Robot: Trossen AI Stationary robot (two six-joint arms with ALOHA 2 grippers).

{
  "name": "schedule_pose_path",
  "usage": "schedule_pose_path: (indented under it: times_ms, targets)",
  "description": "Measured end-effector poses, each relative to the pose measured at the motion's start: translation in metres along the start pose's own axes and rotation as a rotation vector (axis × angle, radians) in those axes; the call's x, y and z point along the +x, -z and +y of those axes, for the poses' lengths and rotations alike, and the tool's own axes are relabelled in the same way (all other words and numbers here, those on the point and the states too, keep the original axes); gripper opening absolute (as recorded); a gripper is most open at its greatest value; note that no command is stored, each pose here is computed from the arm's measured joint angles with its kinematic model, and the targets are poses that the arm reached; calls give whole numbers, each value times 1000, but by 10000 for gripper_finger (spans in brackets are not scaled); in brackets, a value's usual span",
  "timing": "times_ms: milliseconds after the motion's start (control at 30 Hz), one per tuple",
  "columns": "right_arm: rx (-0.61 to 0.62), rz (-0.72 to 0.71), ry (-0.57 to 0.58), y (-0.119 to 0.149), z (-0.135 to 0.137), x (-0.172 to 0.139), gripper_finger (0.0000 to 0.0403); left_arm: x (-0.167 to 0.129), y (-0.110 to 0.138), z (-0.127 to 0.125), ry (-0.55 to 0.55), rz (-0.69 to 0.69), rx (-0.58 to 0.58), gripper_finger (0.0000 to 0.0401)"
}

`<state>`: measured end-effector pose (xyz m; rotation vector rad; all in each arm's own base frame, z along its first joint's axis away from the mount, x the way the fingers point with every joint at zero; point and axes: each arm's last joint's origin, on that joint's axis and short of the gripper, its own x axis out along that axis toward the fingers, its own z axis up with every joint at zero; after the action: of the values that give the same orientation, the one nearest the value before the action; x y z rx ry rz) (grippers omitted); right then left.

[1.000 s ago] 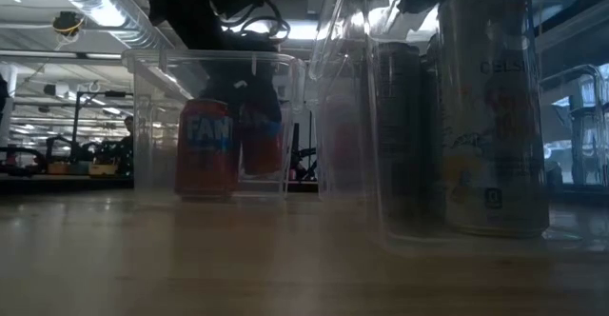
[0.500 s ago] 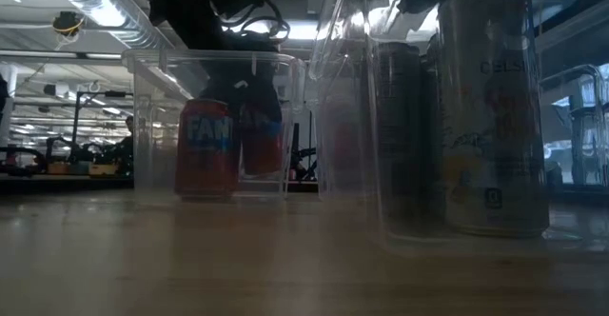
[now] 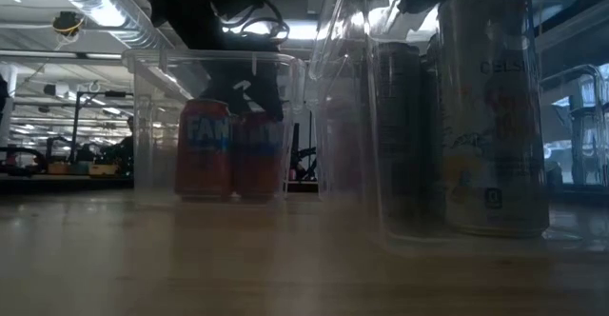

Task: Sort soda cans
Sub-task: Put the red soda can into the middle transparent bin

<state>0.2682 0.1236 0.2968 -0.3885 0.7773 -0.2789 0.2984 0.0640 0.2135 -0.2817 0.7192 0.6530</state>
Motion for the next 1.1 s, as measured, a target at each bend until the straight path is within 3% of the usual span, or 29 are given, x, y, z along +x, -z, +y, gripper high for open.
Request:
schedule_pose_path:
  times_ms: [300, 533, 633, 767, 967, 1100]
  targets:
    - [-2, 4, 0, 0, 0, 0, 351, -14, -4, -1, 59, -5, 55, 366]
    - [24, -11, -64, -3, 1, 1, 351, -70, -22, -7, 178, -177, 13, 363]
    - [7, 36, -153, -5, -2, -7, 351, -95, -23, -11, 246, -233, 1, 362]
    - [87, 112, -288, -14, -9, -32, 351, -114, -16, -23, 325, -254, 25, 362]
    - [187, 303, -528, -11, -2, -64, 351, -125, -4, -44, 405, -240, 77, 362]
    - [265, 476, -598, 2, 7, -77, 351, -125, 2, -52, 418, -226, 104, 362]
